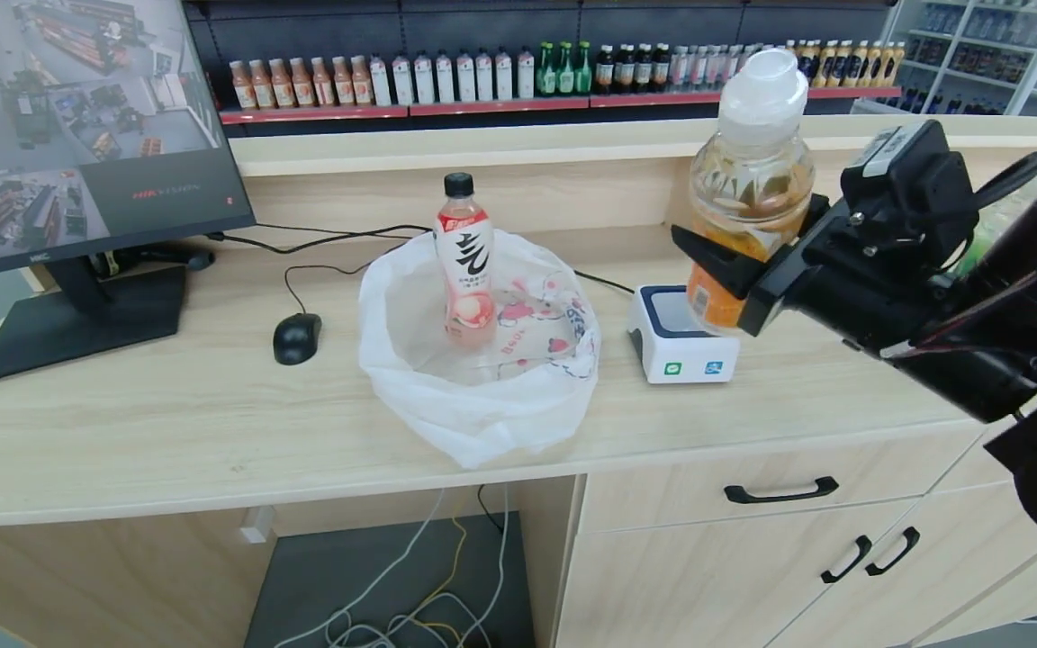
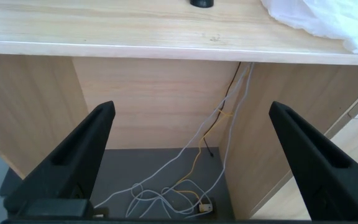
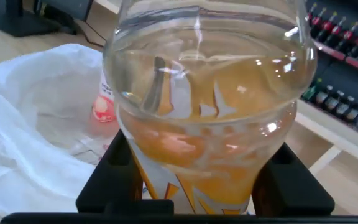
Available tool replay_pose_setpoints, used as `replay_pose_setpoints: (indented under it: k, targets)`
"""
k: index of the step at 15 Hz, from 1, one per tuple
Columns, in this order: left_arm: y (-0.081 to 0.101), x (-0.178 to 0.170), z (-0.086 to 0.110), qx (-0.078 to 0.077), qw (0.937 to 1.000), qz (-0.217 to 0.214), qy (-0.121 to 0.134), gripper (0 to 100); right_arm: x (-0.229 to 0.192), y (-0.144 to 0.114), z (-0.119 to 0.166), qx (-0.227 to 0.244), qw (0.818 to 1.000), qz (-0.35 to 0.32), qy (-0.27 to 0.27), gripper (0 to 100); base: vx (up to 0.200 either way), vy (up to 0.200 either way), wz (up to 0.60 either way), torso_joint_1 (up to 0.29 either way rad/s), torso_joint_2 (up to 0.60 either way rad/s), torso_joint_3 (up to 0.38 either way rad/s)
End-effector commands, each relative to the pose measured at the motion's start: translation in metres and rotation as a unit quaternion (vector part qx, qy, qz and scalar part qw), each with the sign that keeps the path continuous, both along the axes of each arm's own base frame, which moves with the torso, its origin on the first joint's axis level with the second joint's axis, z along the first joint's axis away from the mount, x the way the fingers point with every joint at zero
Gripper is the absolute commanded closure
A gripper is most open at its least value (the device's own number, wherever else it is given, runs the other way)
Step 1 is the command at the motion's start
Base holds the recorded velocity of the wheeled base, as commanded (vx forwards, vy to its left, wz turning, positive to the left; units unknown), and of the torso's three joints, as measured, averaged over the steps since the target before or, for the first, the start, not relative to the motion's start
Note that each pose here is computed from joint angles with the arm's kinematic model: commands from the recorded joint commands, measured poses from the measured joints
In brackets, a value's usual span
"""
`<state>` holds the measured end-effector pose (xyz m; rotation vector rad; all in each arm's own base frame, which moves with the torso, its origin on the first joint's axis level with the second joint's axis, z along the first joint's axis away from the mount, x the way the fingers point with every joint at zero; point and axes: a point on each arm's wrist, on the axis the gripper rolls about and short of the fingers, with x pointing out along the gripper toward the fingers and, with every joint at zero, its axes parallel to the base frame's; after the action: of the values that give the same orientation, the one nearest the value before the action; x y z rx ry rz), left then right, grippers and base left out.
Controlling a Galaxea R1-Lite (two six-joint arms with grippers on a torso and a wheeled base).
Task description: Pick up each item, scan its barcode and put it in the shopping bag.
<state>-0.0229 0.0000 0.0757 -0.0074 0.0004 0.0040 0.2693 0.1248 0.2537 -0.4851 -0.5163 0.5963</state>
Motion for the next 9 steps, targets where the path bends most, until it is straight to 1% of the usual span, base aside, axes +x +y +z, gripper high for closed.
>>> replay_pose_setpoints:
  k: [1, 3, 6, 7, 9]
  targets:
    - [0.0, 0.0, 0.0, 0.0, 1.0, 0.0, 0.0, 0, 0.032, -0.009, 0.001, -0.035, 0.999, -0.01, -0.035, 100, 0.0, 0.0, 0.0, 0.0, 0.0, 0.0]
    - [0.0, 0.0, 0.0, 0.0, 1.0, 0.0, 0.0, 0, 0.049, -0.004, 0.006, -0.05, 0.996, -0.005, -0.07, 100, 0.0, 0.0, 0.0, 0.0, 0.0, 0.0]
    - [0.0, 0.0, 0.0, 0.0, 1.0, 0.0, 0.0, 0, 0.063, 0.005, 0.013, -0.088, 0.988, 0.005, -0.13, 100, 0.0, 0.0, 0.0, 0.0, 0.0, 0.0]
    - [0.0, 0.0, 0.0, 0.0, 1.0, 0.0, 0.0, 0, 0.064, 0.006, 0.012, -0.113, 0.981, 0.024, -0.153, 100, 0.0, 0.0, 0.0, 0.0, 0.0, 0.0]
    - [0.0, 0.0, 0.0, 0.0, 1.0, 0.0, 0.0, 0, 0.071, 0.005, 0.002, -0.14, 0.975, 0.044, -0.165, 100, 0.0, 0.0, 0.0, 0.0, 0.0, 0.0]
